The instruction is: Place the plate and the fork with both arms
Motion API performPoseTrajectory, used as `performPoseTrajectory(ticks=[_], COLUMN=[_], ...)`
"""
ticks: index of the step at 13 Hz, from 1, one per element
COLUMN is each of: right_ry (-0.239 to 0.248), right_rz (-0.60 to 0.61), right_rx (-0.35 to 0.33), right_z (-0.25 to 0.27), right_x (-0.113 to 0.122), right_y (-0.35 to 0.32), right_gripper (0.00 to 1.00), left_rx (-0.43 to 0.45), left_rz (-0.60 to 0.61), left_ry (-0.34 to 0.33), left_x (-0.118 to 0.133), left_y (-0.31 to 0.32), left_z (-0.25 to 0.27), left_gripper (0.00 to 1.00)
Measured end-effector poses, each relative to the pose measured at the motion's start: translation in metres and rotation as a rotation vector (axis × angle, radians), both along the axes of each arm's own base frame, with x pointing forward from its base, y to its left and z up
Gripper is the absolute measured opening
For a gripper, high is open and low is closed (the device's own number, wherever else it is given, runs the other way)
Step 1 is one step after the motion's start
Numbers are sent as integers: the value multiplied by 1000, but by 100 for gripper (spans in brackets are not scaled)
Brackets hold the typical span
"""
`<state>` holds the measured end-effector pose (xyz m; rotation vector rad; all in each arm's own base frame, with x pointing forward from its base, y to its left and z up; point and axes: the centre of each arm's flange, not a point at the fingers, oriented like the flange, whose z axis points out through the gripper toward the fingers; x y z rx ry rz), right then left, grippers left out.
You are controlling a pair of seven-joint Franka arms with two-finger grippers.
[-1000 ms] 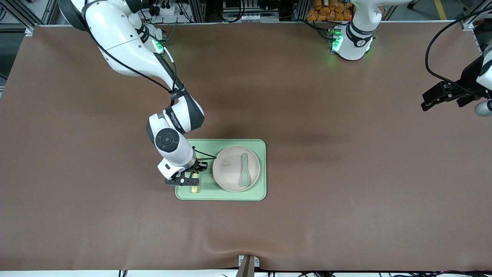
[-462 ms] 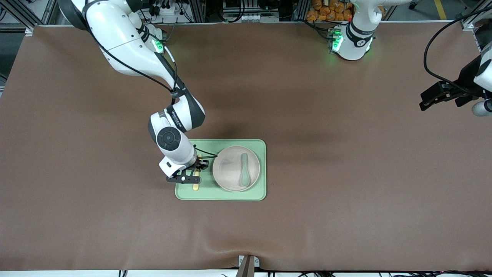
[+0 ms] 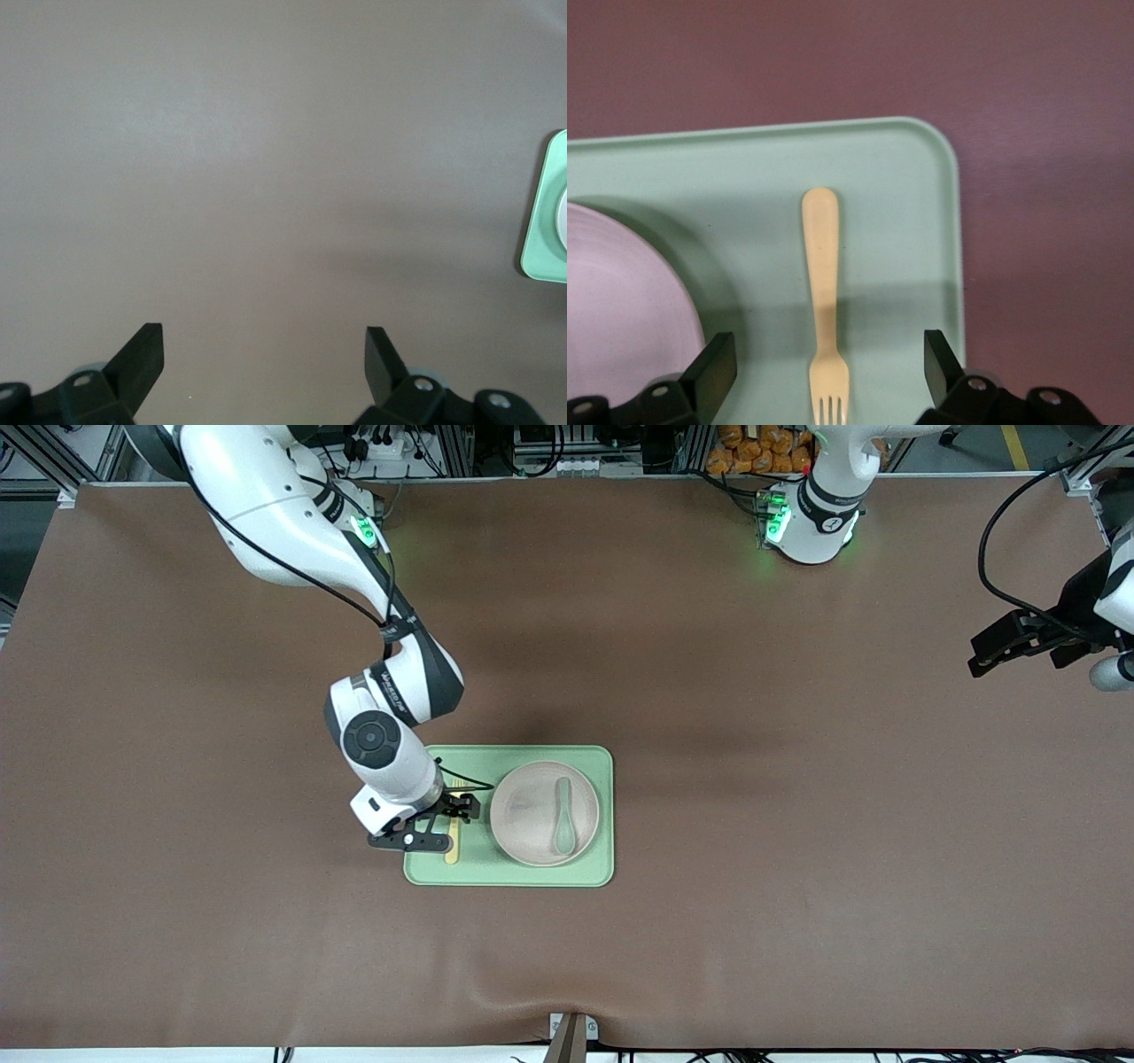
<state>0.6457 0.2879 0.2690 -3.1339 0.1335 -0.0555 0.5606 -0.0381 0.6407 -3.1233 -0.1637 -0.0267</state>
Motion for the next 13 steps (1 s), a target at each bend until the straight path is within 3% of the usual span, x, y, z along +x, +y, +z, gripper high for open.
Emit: performPoseTrajectory(ticks=[1,4,7,13], right_ry=[15,45,96,134], right_rz=[-22,-72,-77,7], right_rx=[-9,-24,-40,-37], right_z=[28,110,164,256], right_x=[7,17,9,-21], right_y=[-13,-66,-118,-206], right_gripper=[99,100,100,100], left_rx=[0,0,0,0], left_rz=[1,3,5,-1], left_ry=[-1,1,2,3], left_x=[0,0,0,0], left_y=[0,2,3,2], left_z=[0,0,0,-1], left_gripper=[100,100,100,100])
